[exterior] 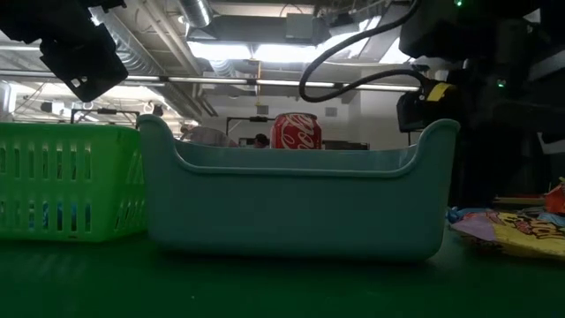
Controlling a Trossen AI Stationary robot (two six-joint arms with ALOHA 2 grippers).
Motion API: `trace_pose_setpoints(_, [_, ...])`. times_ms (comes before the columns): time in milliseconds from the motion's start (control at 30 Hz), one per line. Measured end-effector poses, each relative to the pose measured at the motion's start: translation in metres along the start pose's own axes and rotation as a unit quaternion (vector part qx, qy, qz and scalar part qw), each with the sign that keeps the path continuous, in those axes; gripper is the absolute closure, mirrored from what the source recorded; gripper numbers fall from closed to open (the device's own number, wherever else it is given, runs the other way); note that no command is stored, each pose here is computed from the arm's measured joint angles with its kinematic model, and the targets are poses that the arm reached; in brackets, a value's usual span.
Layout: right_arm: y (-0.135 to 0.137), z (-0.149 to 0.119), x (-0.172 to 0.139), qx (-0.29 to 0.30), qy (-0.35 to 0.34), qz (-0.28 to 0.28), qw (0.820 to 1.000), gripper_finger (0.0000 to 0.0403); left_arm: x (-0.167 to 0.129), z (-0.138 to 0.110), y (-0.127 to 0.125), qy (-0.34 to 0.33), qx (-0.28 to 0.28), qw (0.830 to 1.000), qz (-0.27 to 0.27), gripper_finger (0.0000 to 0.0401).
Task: Sort candy
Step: Put the blue candy into the green bin
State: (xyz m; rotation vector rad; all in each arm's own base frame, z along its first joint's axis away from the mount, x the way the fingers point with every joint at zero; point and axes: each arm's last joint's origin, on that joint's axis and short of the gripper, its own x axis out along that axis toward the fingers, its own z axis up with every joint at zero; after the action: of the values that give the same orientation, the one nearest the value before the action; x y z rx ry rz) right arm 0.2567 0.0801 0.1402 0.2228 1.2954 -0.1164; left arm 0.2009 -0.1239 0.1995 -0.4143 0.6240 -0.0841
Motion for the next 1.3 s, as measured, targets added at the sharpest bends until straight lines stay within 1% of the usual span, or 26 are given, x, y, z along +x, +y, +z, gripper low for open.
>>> trace_pose_setpoints(100, [0.000,0.001,-0.001,0.000,0.001,0.000,1.000,0.0330,0.000,0.000,0.000,-0.007,0.000,1.000,0.008,0.0269])
trace_pose_setpoints(167, [0.002,0.003,-0.003,-0.002,0.003,0.001,1.000,0.0333,0.000,0.001,0.001,-0.012,0.000,1.000,0.014,0.0269])
trace_pose_setpoints(400, [0.011,0.021,-0.026,-0.023,0.007,0.004,1.000,0.0311,0.000,0.002,0.002,-0.034,0.000,0.999,0.040,0.0269])
trace_pose_setpoints(567, [0.020,0.040,-0.054,-0.057,0.001,-0.005,0.998,0.0314,0.000,0.003,0.003,-0.047,0.000,0.997,0.056,0.0269])
trace_pose_setpoints(700, [0.028,0.057,-0.080,-0.073,-0.032,-0.010,0.997,0.0321,0.000,0.003,0.004,-0.058,0.003,0.996,0.070,0.0269])
trace_pose_setpoints(833, [0.037,0.078,-0.103,-0.097,-0.105,-0.005,0.990,0.0320,-0.001,0.006,0.003,-0.073,0.039,0.994,0.077,0.0269])
trace_pose_setpoints(900, [0.041,0.088,-0.111,-0.112,-0.153,-0.001,0.982,0.0318,-0.001,0.008,0.002,-0.088,0.060,0.991,0.077,0.0269])
trace_pose_setpoints(1000, [0.048,0.102,-0.120,-0.137,-0.237,0.002,0.962,0.0317,-0.002,0.014,-0.001,-0.120,0.093,0.985,0.082,0.0269])
trace_pose_setpoints(1133, [0.056,0.118,-0.132,-0.173,-0.340,0.005,0.924,0.0316,-0.003,0.022,-0.004,-0.160,0.123,0.976,0.086,0.0269])
trace_pose_setpoints(1300, [0.062,0.132,-0.147,-0.213,-0.440,0.001,0.872,0.0316,-0.003,0.035,-0.002,-0.202,0.137,0.966,0.089,0.0269])
